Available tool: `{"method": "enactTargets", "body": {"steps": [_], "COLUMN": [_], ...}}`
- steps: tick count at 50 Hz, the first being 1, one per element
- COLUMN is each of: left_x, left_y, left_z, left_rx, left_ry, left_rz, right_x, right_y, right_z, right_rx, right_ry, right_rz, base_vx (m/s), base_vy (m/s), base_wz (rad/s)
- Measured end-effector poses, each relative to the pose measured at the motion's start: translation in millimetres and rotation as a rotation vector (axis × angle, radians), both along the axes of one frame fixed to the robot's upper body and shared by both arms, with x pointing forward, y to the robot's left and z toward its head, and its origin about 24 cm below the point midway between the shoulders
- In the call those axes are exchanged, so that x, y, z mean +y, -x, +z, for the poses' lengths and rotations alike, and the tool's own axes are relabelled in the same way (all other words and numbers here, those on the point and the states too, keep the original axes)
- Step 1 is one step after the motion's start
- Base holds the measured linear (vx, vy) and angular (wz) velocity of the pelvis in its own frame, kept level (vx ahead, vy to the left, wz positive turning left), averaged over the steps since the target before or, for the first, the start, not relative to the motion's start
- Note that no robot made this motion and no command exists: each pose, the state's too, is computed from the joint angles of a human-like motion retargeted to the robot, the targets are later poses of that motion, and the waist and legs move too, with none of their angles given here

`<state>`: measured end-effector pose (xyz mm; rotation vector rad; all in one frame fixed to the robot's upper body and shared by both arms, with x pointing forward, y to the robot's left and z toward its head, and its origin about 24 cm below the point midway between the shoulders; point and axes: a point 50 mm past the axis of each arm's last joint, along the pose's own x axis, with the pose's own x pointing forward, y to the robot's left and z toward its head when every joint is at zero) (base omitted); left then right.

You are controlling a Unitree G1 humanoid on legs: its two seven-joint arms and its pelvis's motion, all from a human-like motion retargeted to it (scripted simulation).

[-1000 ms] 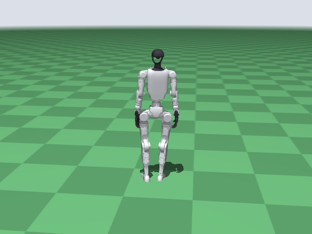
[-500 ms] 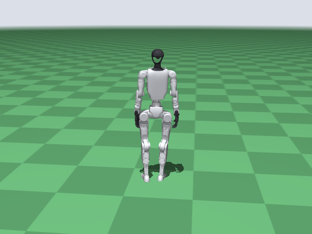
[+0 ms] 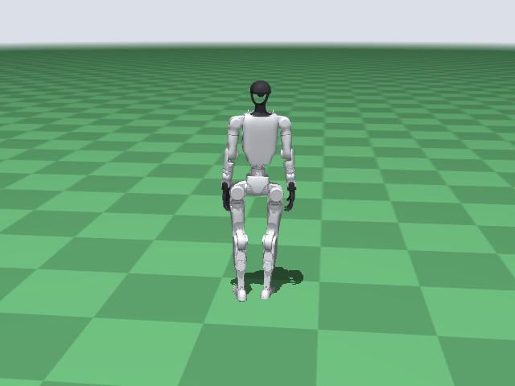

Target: Walk run

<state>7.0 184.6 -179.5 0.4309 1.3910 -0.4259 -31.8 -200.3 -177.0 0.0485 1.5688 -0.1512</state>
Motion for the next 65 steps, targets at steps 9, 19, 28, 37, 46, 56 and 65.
{"method": "enactTargets", "body": {"steps": [9, 19, 28, 37, 46, 56, 65], "left_x": [-0.7, -1.2, -0.9, -1.0, -0.6, -0.2, -0.1], "left_y": [-0.2, -0.7, -2.0, -2.3, -2.6, -4.1, -5.0], "left_z": [-0.1, 0.0, 0.0, 0.0, 0.0, 0.1, 0.2], "left_rx": [0.002, 0.001, -0.003, -0.005, -0.003, -0.007, -0.009], "left_ry": [0.005, 0.010, 0.009, 0.008, 0.007, 0.008, 0.008], "left_rz": [-0.002, -0.005, -0.006, -0.009, -0.012, -0.017, -0.021], "right_x": [0.0, 0.6, 1.8, 1.8, 1.8, 2.6, 2.5], "right_y": [-0.9, -1.9, -2.8, -3.7, -3.5, -4.0, -5.2], "right_z": [0.0, -0.2, -0.3, -0.4, -0.4, -0.5, -0.6], "right_rx": [-0.006, -0.014, -0.021, -0.024, -0.023, -0.023, -0.026], "right_ry": [0.000, 0.000, -0.004, -0.005, -0.008, -0.012, -0.014], "right_rz": [0.001, 0.001, 0.002, 0.004, 0.005, 0.009, 0.013], "base_vx": [0.00, 0.00, 0.00, 0.00, 0.00, 0.00, 0.00], "base_vy": [0.00, 0.00, 0.00, 0.00, 0.00, 0.00, 0.00], "base_wz": [0.00, 0.00, 0.00, 0.00, 0.00, 0.00, 0.00]}}
